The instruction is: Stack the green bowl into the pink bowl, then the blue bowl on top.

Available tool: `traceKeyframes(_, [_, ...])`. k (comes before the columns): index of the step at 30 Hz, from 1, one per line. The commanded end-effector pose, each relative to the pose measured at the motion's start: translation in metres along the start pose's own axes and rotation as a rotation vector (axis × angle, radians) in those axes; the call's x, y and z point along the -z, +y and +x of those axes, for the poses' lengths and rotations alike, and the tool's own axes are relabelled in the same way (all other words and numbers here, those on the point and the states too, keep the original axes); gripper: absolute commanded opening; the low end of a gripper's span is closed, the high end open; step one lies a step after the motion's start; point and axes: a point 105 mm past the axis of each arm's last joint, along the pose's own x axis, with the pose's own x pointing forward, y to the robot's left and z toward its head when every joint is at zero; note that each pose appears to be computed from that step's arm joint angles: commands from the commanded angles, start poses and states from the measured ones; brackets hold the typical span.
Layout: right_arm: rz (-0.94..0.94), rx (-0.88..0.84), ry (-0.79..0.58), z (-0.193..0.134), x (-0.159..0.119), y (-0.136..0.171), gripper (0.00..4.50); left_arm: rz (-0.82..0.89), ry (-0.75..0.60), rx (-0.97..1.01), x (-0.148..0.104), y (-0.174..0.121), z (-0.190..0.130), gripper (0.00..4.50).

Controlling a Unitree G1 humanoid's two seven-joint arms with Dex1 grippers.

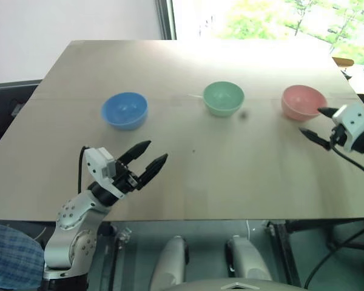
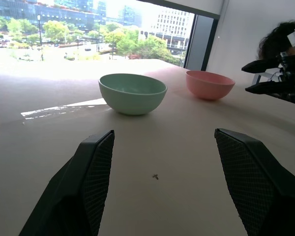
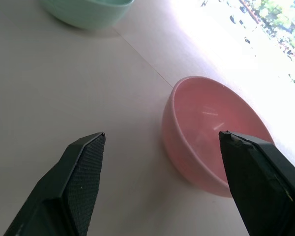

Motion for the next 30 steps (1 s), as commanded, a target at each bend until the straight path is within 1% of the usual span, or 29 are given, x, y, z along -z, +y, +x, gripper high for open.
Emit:
traceKeyframes(1, [-0.110,0.013,0.091,0.011,-0.001,-0.021,3.91,0.024,-0.041,0.082,-0.015,-0.013,0.007,3.44])
traceKeyframes(2, [-0.125,0.033,0.108,0.017,-0.003,-0.029,3.91,0.028,-0.042,0.095,-0.015,-0.015,0.008,3.44])
traceKeyframes(3, [-0.137,0.017,0.127,0.022,-0.004,-0.030,3.91,0.024,-0.044,0.102,-0.016,-0.016,0.009,3.44])
traceKeyframes(7, [-0.154,-0.053,0.196,0.033,0.002,-0.029,3.91,0.027,-0.047,0.109,-0.018,-0.017,0.010,3.44])
traceKeyframes(10, [-0.184,-0.067,0.257,0.041,0.006,-0.030,3.91,0.029,-0.054,0.113,-0.021,-0.019,0.010,3.44])
traceKeyframes(15, [-0.212,-0.174,0.328,0.051,0.011,-0.018,3.91,0.029,-0.055,0.121,-0.024,-0.025,0.011,3.44])
traceKeyframes(20, [-0.233,-0.179,0.358,0.057,0.014,-0.015,3.91,0.031,-0.055,0.118,-0.024,-0.028,0.012,3.44])
traceKeyframes(21, [-0.240,-0.174,0.355,0.058,0.012,-0.015,3.49,0.032,-0.056,0.116,-0.025,-0.028,0.012,3.52])
traceKeyframes(22, [-0.243,-0.177,0.353,0.059,0.012,-0.014,3.49,0.032,-0.056,0.113,-0.025,-0.028,0.011,3.52])
traceKeyframes(24, [-0.250,-0.182,0.352,0.060,0.011,-0.013,2.85,0.035,-0.056,0.110,-0.025,-0.028,0.011,3.52])
traceKeyframes(25, [-0.246,-0.186,0.350,0.061,0.011,-0.013,2.62,0.035,-0.055,0.107,-0.025,-0.028,0.010,3.52])
traceKeyframes(26, [-0.245,-0.188,0.347,0.061,0.010,-0.012,2.03,0.037,-0.055,0.105,-0.026,-0.028,0.010,3.52])
traceKeyframes(27, [-0.247,-0.189,0.345,0.061,0.010,-0.012,1.82,0.036,-0.055,0.102,-0.026,-0.027,0.010,3.52])
traceKeyframes(28, [-0.248,-0.191,0.344,0.062,0.010,-0.011,1.32,0.037,-0.054,0.101,-0.026,-0.027,0.010,3.52])
traceKeyframes(30, [-0.248,-0.190,0.340,0.062,0.010,-0.011,0.60,0.039,-0.051,0.099,-0.025,-0.027,0.010,3.52])
